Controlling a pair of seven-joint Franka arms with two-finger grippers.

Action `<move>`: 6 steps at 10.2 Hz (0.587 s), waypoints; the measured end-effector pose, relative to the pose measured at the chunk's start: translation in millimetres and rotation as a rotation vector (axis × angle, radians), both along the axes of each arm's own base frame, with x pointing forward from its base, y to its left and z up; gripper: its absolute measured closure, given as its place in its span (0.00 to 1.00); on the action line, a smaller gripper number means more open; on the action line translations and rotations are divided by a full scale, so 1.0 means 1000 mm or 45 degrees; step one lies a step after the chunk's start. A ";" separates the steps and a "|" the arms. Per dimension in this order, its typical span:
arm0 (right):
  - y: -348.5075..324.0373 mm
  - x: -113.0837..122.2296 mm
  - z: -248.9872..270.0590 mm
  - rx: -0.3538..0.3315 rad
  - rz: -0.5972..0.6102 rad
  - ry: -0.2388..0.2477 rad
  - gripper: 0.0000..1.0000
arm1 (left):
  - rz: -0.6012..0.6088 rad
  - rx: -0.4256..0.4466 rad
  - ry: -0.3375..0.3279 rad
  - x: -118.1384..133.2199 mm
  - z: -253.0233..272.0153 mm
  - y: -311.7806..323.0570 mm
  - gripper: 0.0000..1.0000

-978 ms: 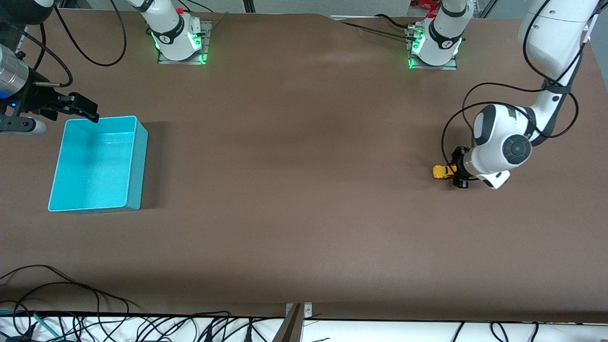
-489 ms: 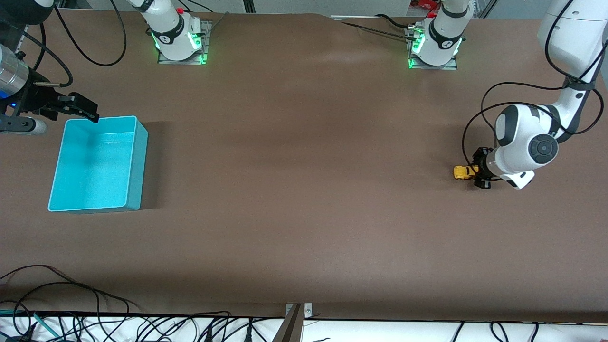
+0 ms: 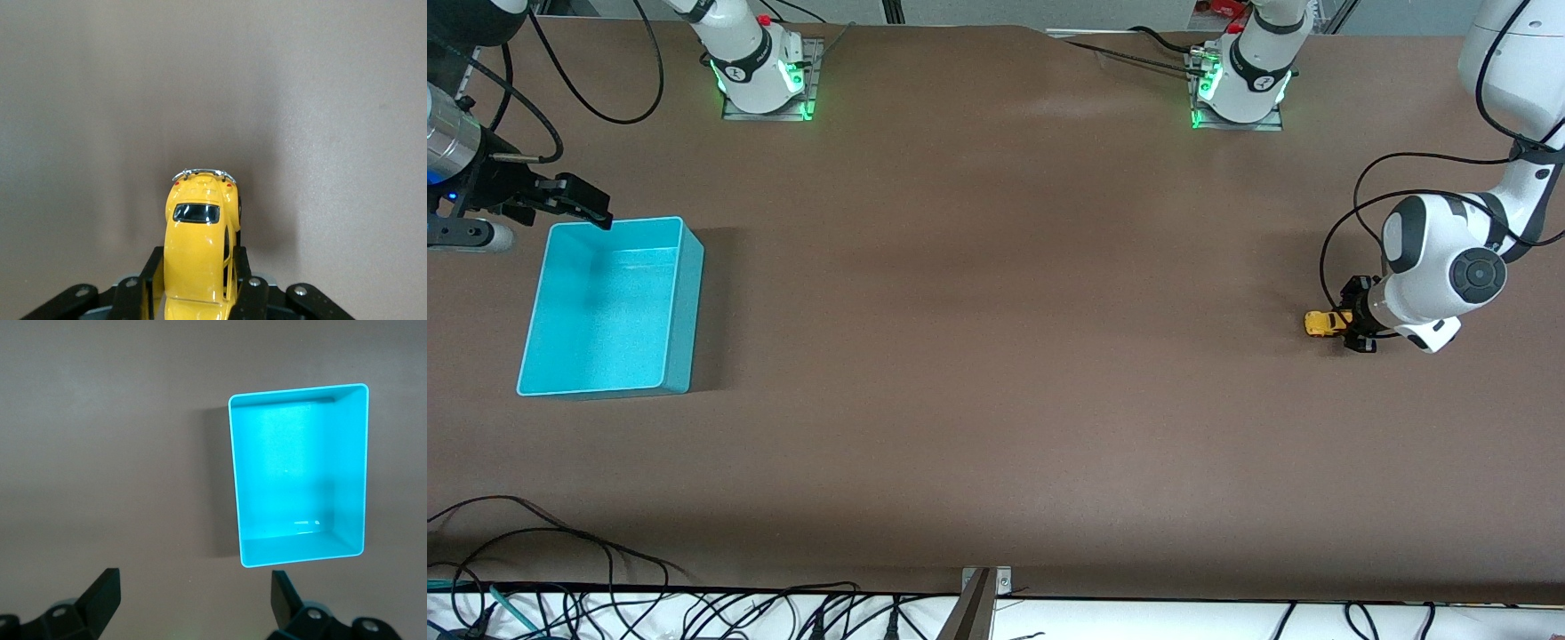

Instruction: Wind up and store yellow beetle car

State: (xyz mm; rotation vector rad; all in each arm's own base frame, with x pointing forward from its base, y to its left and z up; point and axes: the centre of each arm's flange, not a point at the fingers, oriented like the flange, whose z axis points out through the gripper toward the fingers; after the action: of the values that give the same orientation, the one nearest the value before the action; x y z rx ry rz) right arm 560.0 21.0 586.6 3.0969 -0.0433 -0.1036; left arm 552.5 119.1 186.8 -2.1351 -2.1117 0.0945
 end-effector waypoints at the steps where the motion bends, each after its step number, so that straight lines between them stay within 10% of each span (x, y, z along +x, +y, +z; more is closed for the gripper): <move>1: 0.000 0.000 0.000 0.000 0.000 0.000 0.00 | 0.000 0.000 -0.001 0.000 0.000 0.004 0.56; 3: 0.000 0.000 0.000 0.000 0.000 0.000 0.00 | 0.005 0.001 0.013 0.001 0.000 0.011 0.56; 6: 0.000 0.000 0.000 0.000 0.000 0.000 0.00 | 0.026 -0.015 0.077 -0.001 -0.023 0.022 0.17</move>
State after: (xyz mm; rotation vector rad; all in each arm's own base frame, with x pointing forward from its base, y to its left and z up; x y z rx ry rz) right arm 560.0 21.1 586.6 3.0969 -0.0432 -0.1037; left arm 551.4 140.8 164.0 -2.0902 -2.1049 0.1720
